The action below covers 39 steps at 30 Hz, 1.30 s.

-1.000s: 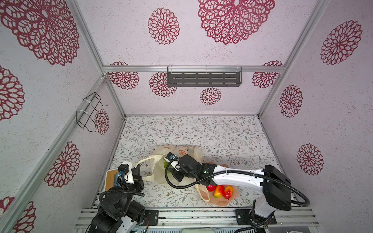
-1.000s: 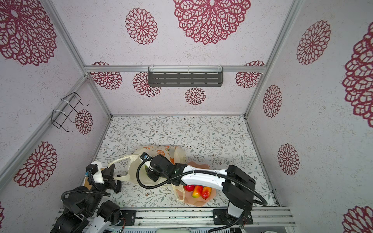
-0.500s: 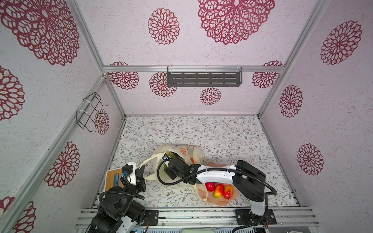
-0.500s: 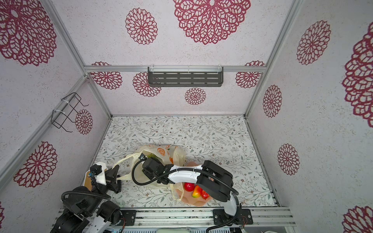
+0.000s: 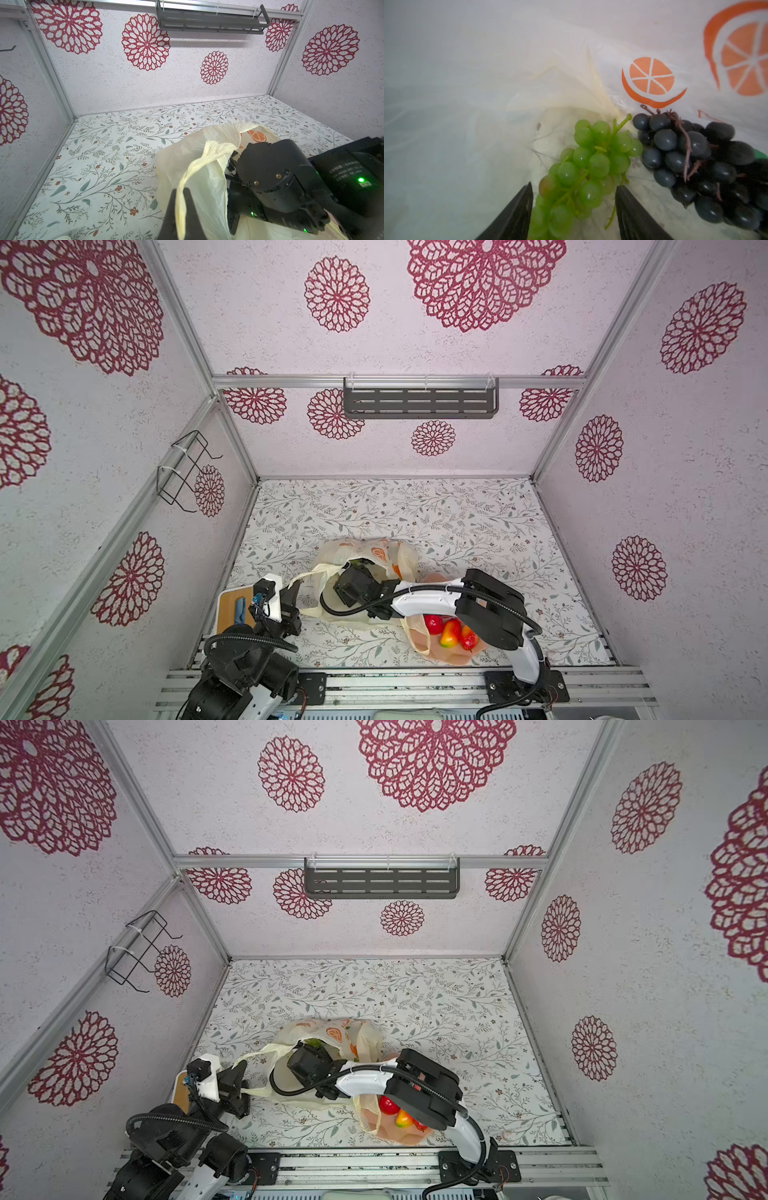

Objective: Take fruits out of the plastic bag
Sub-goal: Take out the fake fruit from the plastic bag.

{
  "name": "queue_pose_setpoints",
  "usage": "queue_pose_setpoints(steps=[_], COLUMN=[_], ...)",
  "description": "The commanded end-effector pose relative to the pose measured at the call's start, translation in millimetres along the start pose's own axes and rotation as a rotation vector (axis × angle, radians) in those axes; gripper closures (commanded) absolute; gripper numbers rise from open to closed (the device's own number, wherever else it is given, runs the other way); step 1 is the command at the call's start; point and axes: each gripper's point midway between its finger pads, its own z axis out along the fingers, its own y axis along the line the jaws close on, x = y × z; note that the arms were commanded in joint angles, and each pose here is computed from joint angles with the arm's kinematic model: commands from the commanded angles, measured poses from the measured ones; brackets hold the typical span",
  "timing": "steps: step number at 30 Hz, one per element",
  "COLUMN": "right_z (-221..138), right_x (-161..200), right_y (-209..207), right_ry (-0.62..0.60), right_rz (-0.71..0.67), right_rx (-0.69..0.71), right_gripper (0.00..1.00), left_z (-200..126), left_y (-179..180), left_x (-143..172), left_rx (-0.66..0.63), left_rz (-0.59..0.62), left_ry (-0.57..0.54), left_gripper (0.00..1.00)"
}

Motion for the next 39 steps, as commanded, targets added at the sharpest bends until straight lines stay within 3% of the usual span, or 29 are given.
queue_pose_setpoints(steps=[1,3,8,15,22,30,39], right_z=[5.2,10.3,17.0,9.4,-5.6,-44.6,-93.5], right_x=[-11.7,-3.5,11.8,3.9,-15.4,-55.1,-86.7], right_y=[3.3,7.4,12.0,16.0,16.7,14.5,27.8], right_ry=[-0.028,-0.002,0.054,0.031,-0.025,-0.156,-0.31], right_rz=[0.059,0.07,0.104,0.113,0.107,0.137,0.131], right_rx=[-0.018,-0.044,-0.104,-0.165,-0.193,-0.249,-0.422], right_gripper=[0.35,0.38,0.59,0.85,0.94,0.96,0.97], left_z=[-1.7,-1.7,-1.7,-1.7,-1.7,-1.7,-2.0], left_y=[0.0,0.1,-0.3,0.2,1.5,3.7,5.1], left_x=[-3.8,-3.9,-3.8,-3.9,-4.2,-4.5,-5.0], left_rx=[0.002,0.001,0.004,0.0,-0.007,-0.019,-0.028], left_rz=[0.009,0.01,0.01,0.009,0.007,0.002,0.0], left_ry=[-0.019,-0.019,-0.019,-0.019,-0.021,-0.022,-0.023], left_gripper=[1.0,1.0,1.0,1.0,1.0,1.0,1.0])
